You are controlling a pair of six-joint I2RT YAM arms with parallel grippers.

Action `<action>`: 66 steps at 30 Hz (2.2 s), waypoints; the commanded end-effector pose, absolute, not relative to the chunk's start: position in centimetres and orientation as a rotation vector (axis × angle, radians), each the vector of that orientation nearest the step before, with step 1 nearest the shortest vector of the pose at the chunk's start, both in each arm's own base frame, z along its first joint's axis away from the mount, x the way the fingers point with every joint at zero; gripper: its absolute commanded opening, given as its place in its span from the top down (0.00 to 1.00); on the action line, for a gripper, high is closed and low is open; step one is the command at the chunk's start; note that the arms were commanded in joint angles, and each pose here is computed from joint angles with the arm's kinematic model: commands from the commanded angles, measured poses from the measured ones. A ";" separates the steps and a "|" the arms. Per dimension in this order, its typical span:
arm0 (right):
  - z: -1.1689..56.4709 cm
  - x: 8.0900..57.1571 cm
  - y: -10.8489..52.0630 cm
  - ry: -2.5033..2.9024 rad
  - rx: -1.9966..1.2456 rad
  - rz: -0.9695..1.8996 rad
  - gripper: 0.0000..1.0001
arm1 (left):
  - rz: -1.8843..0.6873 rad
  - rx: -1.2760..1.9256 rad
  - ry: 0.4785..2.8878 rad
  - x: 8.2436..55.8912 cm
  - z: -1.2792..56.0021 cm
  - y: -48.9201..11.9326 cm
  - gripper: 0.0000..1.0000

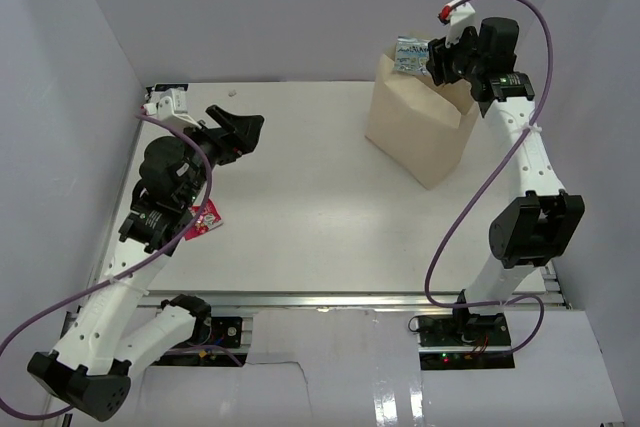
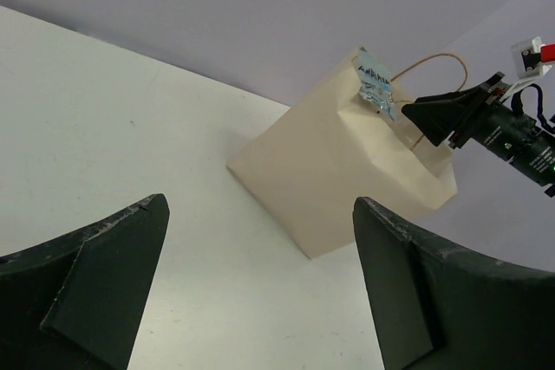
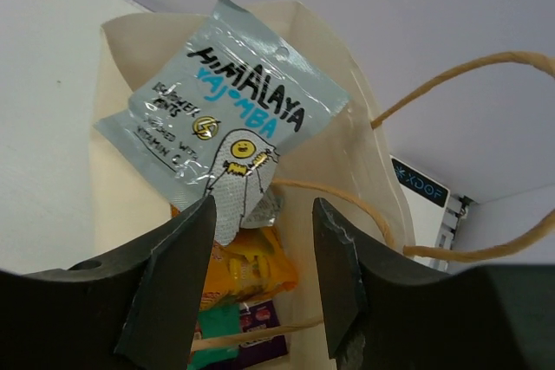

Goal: Place the snacks into the paper bag

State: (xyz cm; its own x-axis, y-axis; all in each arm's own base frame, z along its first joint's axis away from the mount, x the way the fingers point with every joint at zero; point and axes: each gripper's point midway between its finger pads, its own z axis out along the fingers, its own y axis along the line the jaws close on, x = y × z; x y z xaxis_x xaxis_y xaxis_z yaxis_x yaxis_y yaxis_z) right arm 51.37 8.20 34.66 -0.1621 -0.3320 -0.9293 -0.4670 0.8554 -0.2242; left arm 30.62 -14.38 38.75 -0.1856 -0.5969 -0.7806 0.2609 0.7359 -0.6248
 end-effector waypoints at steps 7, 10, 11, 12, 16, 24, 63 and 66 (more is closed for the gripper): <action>30.5 52.5 6.0 1.856 -0.629 -0.020 0.46 | -0.741 -0.280 1.605 29.7 37.7 -13.5 0.02; 29.2 52.4 6.2 1.890 -0.651 -0.003 0.46 | -0.739 -0.283 1.611 29.8 37.4 -13.5 0.02; 28.6 52.2 6.2 1.910 -0.658 0.007 0.46 | -0.737 -0.282 1.612 29.8 37.3 -13.5 0.02; 28.3 52.1 6.3 1.921 -0.662 0.013 0.46 | -0.738 -0.284 1.614 29.7 37.3 -13.5 0.02; 26.5 51.0 6.7 1.982 -0.687 0.061 0.47 | -0.740 -0.286 1.614 29.6 37.1 -13.4 0.02; 31.8 49.2 7.3 1.882 -0.656 0.092 0.48 | -0.730 -0.290 1.616 29.6 36.9 -13.3 0.02; 28.4 26.3 18.2 1.641 -1.066 0.812 0.04 | 0.211 -0.887 2.540 31.4 6.7 2.6 0.02; 28.3 26.3 18.2 1.643 -1.065 0.811 0.04 | 0.219 -0.932 2.545 31.4 6.2 4.0 0.03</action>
